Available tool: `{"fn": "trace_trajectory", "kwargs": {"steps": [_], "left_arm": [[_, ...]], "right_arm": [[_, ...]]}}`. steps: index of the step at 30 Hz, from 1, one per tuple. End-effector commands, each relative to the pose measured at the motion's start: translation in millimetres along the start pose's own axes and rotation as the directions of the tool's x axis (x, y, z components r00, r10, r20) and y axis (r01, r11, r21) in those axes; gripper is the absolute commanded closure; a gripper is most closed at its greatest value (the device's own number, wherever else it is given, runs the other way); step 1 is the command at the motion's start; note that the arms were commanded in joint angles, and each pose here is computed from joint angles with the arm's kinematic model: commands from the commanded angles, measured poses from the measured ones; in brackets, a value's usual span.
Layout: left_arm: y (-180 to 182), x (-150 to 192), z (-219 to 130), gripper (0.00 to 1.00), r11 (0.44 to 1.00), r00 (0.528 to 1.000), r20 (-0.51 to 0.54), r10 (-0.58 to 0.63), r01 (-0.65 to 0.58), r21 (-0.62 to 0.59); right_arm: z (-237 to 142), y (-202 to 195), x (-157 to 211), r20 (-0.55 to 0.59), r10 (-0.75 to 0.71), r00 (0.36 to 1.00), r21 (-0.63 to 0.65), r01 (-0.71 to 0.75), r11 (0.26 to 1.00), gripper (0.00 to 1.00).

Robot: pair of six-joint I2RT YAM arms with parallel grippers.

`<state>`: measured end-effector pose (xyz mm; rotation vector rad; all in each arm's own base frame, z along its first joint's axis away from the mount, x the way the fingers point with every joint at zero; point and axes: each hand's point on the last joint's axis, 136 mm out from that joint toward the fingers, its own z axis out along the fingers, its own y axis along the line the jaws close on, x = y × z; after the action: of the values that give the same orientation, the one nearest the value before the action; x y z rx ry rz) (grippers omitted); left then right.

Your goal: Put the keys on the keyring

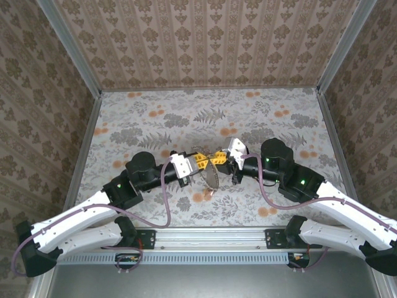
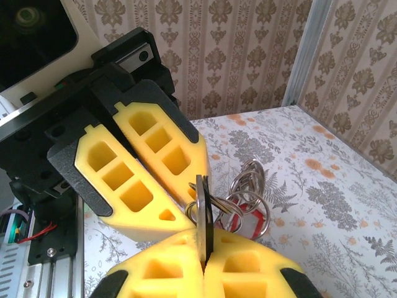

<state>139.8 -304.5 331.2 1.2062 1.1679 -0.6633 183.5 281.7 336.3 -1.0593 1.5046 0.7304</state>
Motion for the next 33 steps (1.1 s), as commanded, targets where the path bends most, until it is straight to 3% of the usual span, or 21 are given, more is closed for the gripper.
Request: {"fn": "trace_trajectory", "kwargs": {"steps": [1, 3, 9, 23, 27, 32, 33], "left_arm": [[6.4, -18.4, -1.6, 0.8, 1.0, 0.999, 0.045, 0.024, -0.023, -0.021], [6.7, -18.4, -1.2, 0.74, 0.999, 0.999, 0.045, 0.024, -0.023, -0.022], [10.2, -19.5, -0.9, 0.78, 0.999, 0.998, 0.047, 0.031, -0.029, -0.042], [21.0, -23.4, 1.9, 0.76, 0.994, 0.997, 0.069, 0.033, -0.026, -0.106], [22.5, -22.0, 2.8, 0.81, 0.993, 0.997, 0.066, 0.034, -0.026, -0.118], [23.1, -24.9, 2.6, 1.0, 0.992, 0.996, 0.072, 0.043, -0.034, -0.121], [23.3, -24.9, 2.6, 1.0, 0.992, 0.996, 0.072, 0.046, -0.037, -0.122]], "right_arm": [[-4.3, -3.0, -21.6, 0.067, -0.009, 0.998, 0.024, 0.008, 1.0, 1.0], [-4.6, -3.0, -22.2, 0.07, -0.009, 0.998, 0.025, 0.008, 1.0, 1.0], [-3.5, -0.9, -20.0, 0.066, -0.005, 0.998, 0.014, 0.004, 1.0, 1.0], [-1.1, -1.6, -16.6, 0.064, 0.007, 0.998, 0.016, -0.008, 1.0, 1.0], [-0.5, -2.1, -14.8, 0.057, 0.011, 0.998, 0.018, -0.012, 1.0, 1.0], [-0.2, -1.8, -11.2, 0.046, 0.016, 0.999, 0.019, -0.017, 1.0, 1.0], [0.0, -1.8, -10.5, 0.046, 0.017, 0.999, 0.018, -0.018, 1.0, 1.0]]}}
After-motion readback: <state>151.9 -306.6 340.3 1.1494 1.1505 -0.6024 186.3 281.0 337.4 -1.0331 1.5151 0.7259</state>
